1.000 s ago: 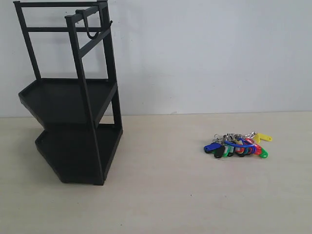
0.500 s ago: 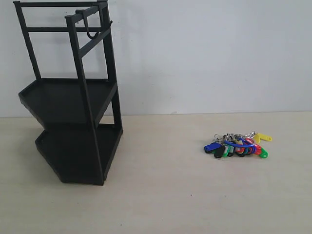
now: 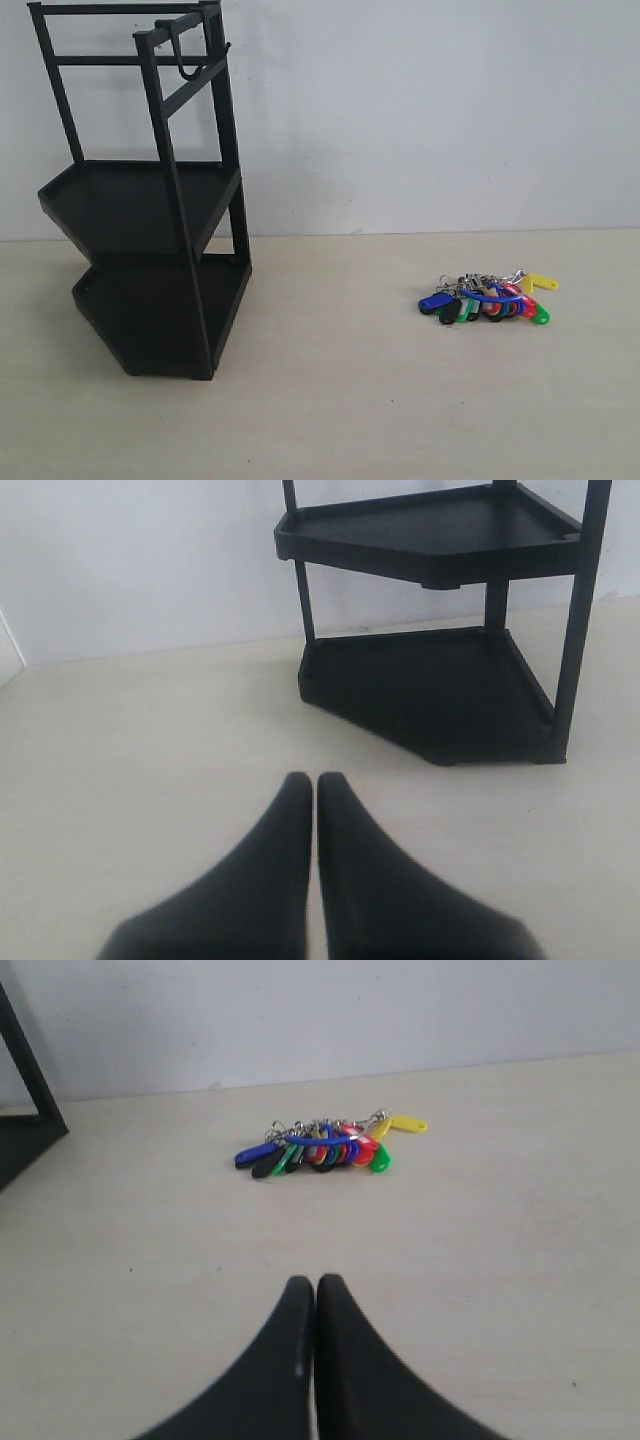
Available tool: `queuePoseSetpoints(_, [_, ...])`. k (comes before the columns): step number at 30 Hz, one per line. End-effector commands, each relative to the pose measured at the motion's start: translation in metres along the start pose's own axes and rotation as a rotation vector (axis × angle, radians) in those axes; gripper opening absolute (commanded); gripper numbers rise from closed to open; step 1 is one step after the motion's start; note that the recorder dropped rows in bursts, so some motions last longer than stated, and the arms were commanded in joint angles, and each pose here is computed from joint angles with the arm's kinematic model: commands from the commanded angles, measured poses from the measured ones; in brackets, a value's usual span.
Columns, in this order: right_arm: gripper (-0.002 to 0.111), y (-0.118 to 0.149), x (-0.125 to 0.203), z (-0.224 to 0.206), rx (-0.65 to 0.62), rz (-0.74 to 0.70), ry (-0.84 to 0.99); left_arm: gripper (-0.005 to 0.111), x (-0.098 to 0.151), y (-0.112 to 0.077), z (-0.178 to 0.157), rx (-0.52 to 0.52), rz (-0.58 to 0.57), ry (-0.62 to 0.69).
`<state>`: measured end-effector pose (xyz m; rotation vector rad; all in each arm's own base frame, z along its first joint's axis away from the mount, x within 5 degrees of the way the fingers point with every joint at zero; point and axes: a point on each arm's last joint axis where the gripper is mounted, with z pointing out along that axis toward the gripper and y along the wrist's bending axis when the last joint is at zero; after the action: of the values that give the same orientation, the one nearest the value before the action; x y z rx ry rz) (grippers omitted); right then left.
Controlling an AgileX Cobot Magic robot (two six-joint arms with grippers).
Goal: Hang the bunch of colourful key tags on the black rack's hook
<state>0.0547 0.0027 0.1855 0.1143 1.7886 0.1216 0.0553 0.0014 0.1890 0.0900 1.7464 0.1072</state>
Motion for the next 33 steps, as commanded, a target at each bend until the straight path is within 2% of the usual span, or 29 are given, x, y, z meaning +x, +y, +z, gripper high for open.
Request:
queuePoseSetpoints(1, [0.000, 0.000, -0.011, -0.001, 0.005, -0.001, -0.128, 0.004, -0.001, 0.000, 0.000, 0.001, -0.004, -0.011])
queuePoseSetpoints(5, [0.000, 0.000, -0.026, -0.004, 0.005, 0.000, -0.297, 0.004, -0.001, 0.000, 0.000, 0.001, -0.004, -0.011])
queuePoseSetpoints(9, [0.000, 0.000, -0.050, -0.015, 0.005, -0.001, -0.580, 0.004, -0.001, 0.000, 0.000, 0.001, -0.004, -0.011])
queuePoseSetpoints(12, [0.000, 0.001, -0.059, -0.020, 0.002, 0.003, -0.642, 0.004, -0.001, 0.000, 0.000, 0.001, -0.004, -0.011])
queuePoseSetpoints(15, [0.000, 0.005, -0.077, -0.027, 0.003, -0.037, -0.608, 0.004, -0.001, 0.000, 0.000, 0.001, -0.004, -0.011])
queuePoseSetpoints(23, [0.000, 0.014, -0.119, 0.014, 0.011, -0.048, -0.140, 0.004, -0.001, 0.000, 0.000, 0.001, -0.004, -0.011])
queuePoseSetpoints(25, [0.000, 0.013, -0.124, 0.027, 0.019, -0.046, -0.117, 0.004, -0.001, 0.000, 0.000, 0.001, -0.004, -0.011])
queuePoseSetpoints(33, [0.000, 0.010, -0.135, 0.053, 0.042, -0.042, -0.210, 0.004, -0.001, 0.000, 0.000, 0.001, -0.004, -0.011])
